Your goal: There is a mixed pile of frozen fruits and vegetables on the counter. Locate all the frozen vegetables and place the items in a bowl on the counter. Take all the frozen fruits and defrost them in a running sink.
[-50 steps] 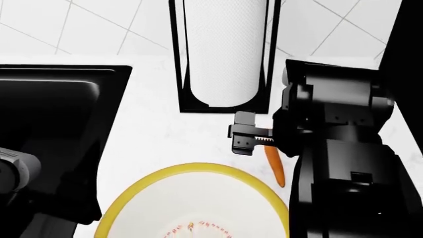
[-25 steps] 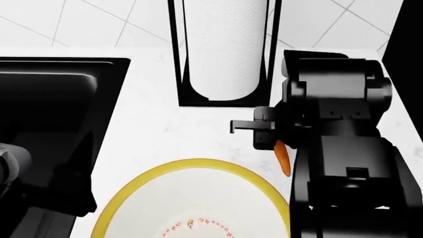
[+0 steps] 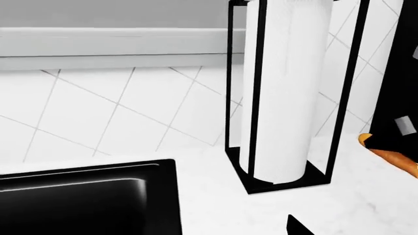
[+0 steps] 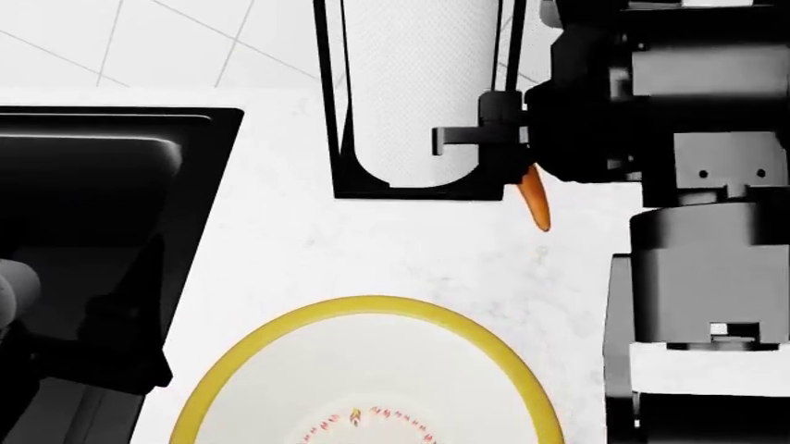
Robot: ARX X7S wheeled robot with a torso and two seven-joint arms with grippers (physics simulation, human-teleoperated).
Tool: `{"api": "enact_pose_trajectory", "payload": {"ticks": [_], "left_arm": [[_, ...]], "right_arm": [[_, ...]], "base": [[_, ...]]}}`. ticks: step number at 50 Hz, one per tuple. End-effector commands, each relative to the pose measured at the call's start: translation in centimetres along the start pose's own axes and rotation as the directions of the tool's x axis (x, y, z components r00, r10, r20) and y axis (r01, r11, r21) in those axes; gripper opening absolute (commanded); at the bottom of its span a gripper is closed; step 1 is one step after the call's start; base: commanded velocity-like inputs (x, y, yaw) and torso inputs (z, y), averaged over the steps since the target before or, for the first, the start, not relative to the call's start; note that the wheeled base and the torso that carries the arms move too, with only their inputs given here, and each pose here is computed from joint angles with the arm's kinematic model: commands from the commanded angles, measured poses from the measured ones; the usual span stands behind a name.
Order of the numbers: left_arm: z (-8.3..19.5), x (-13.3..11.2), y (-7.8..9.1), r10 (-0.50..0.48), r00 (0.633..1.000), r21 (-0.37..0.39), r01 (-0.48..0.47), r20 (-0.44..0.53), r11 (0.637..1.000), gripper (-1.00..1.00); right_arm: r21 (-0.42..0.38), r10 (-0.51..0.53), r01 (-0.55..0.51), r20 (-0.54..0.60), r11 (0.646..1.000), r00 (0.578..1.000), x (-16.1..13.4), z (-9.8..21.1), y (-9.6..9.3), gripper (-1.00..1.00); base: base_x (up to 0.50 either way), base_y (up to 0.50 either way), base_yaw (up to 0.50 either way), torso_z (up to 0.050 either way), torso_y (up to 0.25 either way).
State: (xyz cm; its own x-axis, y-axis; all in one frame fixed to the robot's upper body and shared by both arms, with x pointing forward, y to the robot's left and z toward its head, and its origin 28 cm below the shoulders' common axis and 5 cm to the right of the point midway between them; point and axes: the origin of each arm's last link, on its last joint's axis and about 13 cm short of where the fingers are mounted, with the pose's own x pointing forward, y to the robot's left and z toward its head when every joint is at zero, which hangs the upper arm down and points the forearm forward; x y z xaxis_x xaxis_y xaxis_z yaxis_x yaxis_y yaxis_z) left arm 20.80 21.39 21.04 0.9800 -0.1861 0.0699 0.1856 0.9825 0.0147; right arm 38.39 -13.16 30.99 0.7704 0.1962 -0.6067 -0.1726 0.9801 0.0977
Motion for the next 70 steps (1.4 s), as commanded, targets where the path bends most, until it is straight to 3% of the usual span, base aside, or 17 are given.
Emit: {"api": "enact_pose_trajectory", "payload": {"ticks": [1, 3, 4, 12, 30, 44, 65, 66, 70], "left_arm": [[0.1, -0.1, -0.1, 0.000, 1.000, -0.009, 0.000, 0.004, 1.000, 1.00], [0.1, -0.1, -0.2, -0.001, 1.000, -0.011, 0.001, 0.005, 1.000, 1.00], [0.0, -0.1, -0.2, -0.001, 1.000, -0.014, 0.001, 0.005, 1.000, 1.00], [0.0, -0.1, -0.2, 0.003, 1.000, -0.014, -0.003, 0.003, 1.000, 1.00], [0.4, -0.1, 0.1, 0.014, 1.000, -0.011, -0.014, 0.010, 1.000, 1.00], [0.8, -0.1, 0.5, 0.036, 0.999, -0.012, -0.035, 0.018, 0.999, 1.00], [0.7, -0.2, 0.3, 0.028, 1.000, -0.010, -0.028, 0.014, 1.000, 1.00], [0.6, -0.2, 0.3, 0.023, 1.000, -0.005, -0.023, 0.015, 1.000, 1.00], [0.6, -0.2, 0.2, 0.021, 1.000, -0.010, -0.020, 0.017, 1.000, 1.00]], "right_arm": [[-0.162, -0.009, 0.025, 0.097, 0.987, 0.995, -4.7, -1.9, 2.6, -1.00], [-0.185, 0.170, -0.158, 0.055, 0.970, 0.984, -5.6, -2.7, 3.9, -1.00], [-0.190, 0.200, -0.186, 0.054, 0.964, 0.978, -6.0, -2.9, 4.2, -1.00], [-0.232, 0.272, -0.262, 0.013, 0.937, 0.962, -7.1, -4.8, 5.9, -1.00], [-0.338, 0.329, -0.335, -0.078, 0.879, 0.941, -7.9, -8.0, 8.6, -1.00], [-0.390, 0.307, -0.352, -0.174, 0.851, 0.936, -6.5, -10.6, 8.9, -1.00], [-0.383, 0.319, -0.388, -0.233, 0.838, 0.919, -5.7, -11.9, 9.2, -1.00], [-0.386, 0.315, -0.385, -0.233, 0.839, 0.920, -5.7, -11.8, 9.2, 1.00], [-0.385, 0.315, -0.382, -0.226, 0.840, 0.922, -6.0, -11.3, 9.2, 1.00]], "base": [[0.00, 0.00, 0.00, 0.000, 0.000], [0.00, 0.00, 0.00, 0.000, 0.000], [0.00, 0.00, 0.00, 0.000, 0.000], [0.00, 0.00, 0.00, 0.000, 0.000], [0.00, 0.00, 0.00, 0.000, 0.000], [0.00, 0.00, 0.00, 0.000, 0.000], [0.00, 0.00, 0.00, 0.000, 0.000], [0.00, 0.00, 0.00, 0.000, 0.000], [0.00, 0.00, 0.00, 0.000, 0.000]]}}
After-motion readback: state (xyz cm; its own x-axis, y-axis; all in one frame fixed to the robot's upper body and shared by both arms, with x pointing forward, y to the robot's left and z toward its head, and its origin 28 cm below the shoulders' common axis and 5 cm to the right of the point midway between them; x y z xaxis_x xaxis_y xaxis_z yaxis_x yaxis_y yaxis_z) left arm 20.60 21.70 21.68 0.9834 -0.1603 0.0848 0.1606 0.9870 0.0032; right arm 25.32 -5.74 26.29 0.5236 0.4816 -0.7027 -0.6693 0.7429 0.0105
